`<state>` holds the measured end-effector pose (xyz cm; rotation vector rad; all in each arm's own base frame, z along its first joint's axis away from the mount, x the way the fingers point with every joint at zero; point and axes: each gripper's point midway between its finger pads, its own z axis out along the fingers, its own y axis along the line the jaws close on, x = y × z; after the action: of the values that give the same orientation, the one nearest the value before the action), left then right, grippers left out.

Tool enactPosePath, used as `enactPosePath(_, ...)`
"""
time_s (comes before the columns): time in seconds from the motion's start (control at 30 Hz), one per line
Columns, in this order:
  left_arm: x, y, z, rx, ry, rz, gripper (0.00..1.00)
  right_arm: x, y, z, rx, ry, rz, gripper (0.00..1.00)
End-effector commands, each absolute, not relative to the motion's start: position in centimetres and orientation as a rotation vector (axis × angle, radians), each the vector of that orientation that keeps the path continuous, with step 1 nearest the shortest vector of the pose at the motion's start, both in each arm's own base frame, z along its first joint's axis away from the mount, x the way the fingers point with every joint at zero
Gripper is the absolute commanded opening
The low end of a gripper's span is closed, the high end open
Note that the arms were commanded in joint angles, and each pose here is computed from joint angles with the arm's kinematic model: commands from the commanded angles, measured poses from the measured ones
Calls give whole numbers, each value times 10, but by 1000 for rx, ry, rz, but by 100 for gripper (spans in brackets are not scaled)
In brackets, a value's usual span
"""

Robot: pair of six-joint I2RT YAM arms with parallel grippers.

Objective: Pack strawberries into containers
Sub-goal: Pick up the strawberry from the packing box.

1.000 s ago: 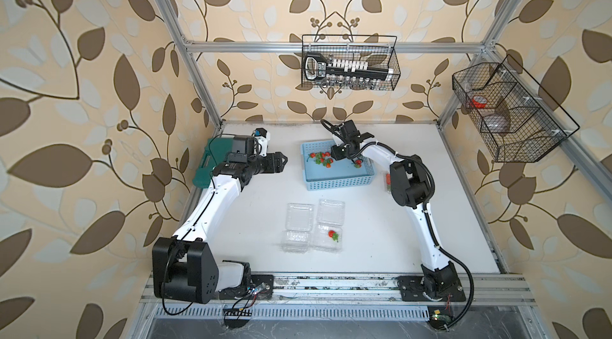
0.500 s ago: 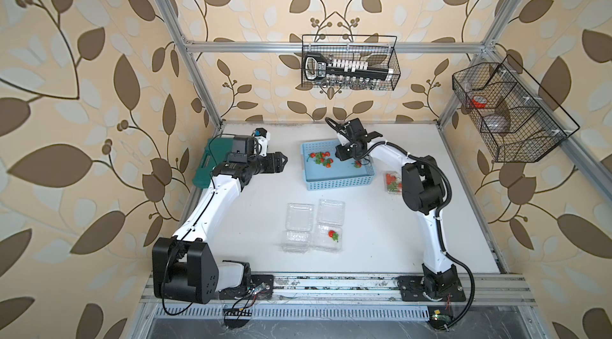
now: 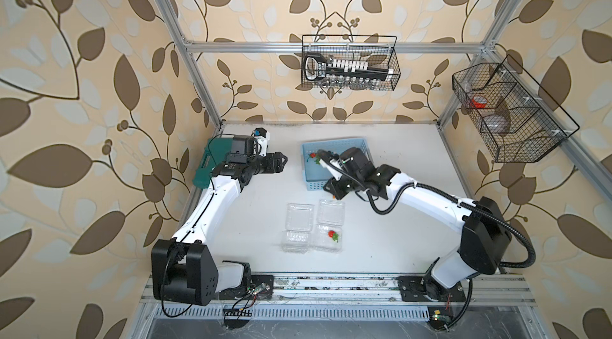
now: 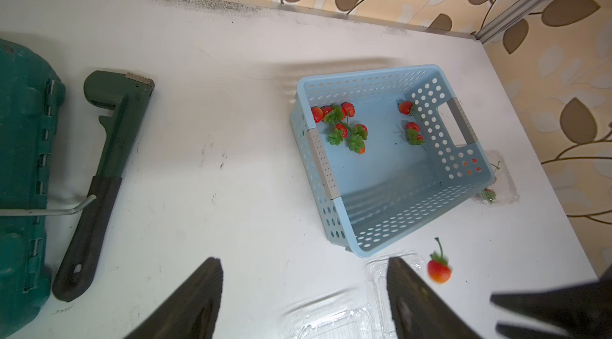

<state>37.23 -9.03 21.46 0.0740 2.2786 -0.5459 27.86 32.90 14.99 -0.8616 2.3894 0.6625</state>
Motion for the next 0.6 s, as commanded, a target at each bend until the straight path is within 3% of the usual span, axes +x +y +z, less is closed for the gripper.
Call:
enactPosePath(0.0,370,-93,229,111,2235,-541,79,238,322,110,-863,2533,625,20)
enactPosePath(0.27,370,-93,229,112,2234,-540,80,265,283,122,-700,2543,510,25)
enactPosePath(0.43,370,-92,229,109,2232,-534,80,273,288,124,-780,2537,491,34)
enactPosePath(0.57,370,-92,228,110,2236,-534,80,274,284,97,-886,2620,372,39)
